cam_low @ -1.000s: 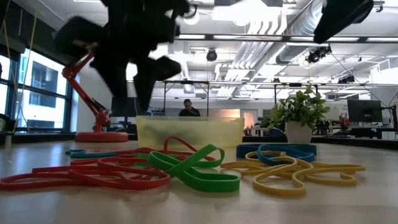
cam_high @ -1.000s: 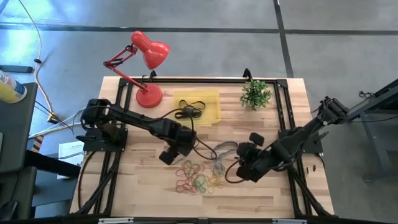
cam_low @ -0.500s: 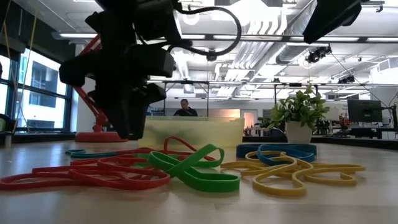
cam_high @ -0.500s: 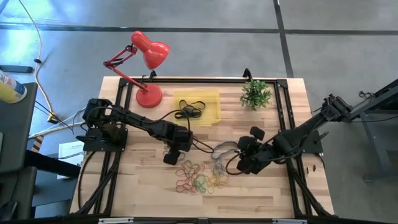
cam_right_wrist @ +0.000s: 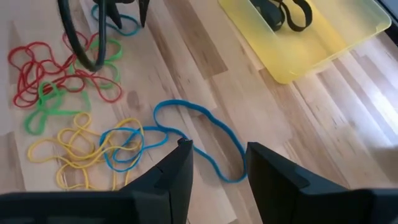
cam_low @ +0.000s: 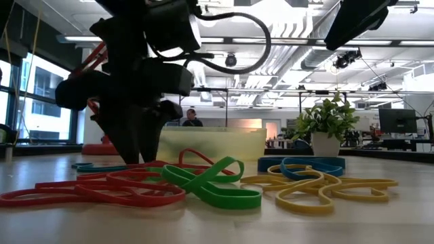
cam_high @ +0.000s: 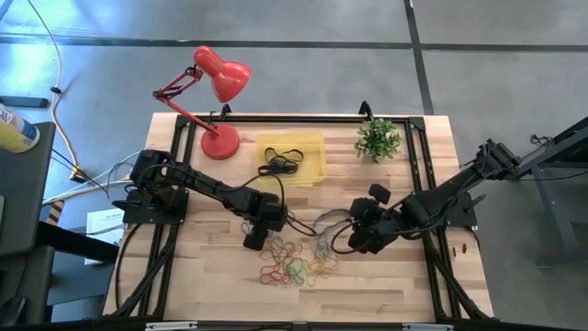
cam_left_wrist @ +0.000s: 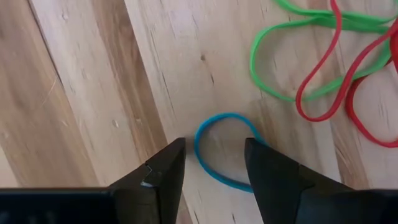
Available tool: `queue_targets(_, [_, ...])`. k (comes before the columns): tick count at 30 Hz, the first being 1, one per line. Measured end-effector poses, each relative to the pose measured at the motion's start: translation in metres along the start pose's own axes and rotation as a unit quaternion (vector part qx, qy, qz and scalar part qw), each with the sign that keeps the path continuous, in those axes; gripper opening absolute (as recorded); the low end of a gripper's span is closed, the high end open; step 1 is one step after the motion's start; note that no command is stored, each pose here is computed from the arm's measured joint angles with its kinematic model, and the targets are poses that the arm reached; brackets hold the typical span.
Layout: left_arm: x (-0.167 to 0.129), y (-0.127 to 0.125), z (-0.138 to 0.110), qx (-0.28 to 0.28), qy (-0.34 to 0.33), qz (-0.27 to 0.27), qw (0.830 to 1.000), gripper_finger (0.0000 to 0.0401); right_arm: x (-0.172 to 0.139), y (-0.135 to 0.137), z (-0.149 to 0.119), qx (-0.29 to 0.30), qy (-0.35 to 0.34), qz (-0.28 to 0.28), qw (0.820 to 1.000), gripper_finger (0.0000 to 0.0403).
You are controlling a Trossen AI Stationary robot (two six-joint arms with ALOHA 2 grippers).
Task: Pick and place rubber bands into bin
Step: Put the blue rubber band into the yellow container
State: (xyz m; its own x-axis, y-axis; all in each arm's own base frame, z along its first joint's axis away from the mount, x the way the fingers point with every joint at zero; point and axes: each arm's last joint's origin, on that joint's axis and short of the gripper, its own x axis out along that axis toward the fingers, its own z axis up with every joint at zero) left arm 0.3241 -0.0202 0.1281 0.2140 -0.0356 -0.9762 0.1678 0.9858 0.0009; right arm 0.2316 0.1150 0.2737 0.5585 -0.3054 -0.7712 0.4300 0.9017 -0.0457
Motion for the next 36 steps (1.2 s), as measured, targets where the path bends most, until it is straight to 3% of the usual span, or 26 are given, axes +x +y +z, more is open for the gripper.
queue_targets(4, [0.004, 0.0, 0.0, -0.012, 0.007, -0.001, 1.0, 0.0128, 0.0, 0.0, 0.0, 0.0, -0.001, -0.002, 1.0, 0.0138])
queue_targets(13, [0.006, 0.001, 0.0, -0.005, 0.006, 0.014, 1.0, 0.0008, 0.0, 0.0, 0.0, 0.0, -0.001, -0.002, 1.0, 0.0138])
queue_targets(20, [0.005, 0.002, 0.0, 0.011, 0.004, 0.038, 0.999, 0.0002, 0.0, 0.0, 0.0, 0.003, -0.004, -0.005, 1.0, 0.0138])
queue_targets(36, [-0.036, 0.004, 0.003, 0.005, -0.062, 0.072, 0.995, 0.0, 0.0, 0.0, 0.0, 0.006, -0.005, -0.005, 1.0, 0.0138])
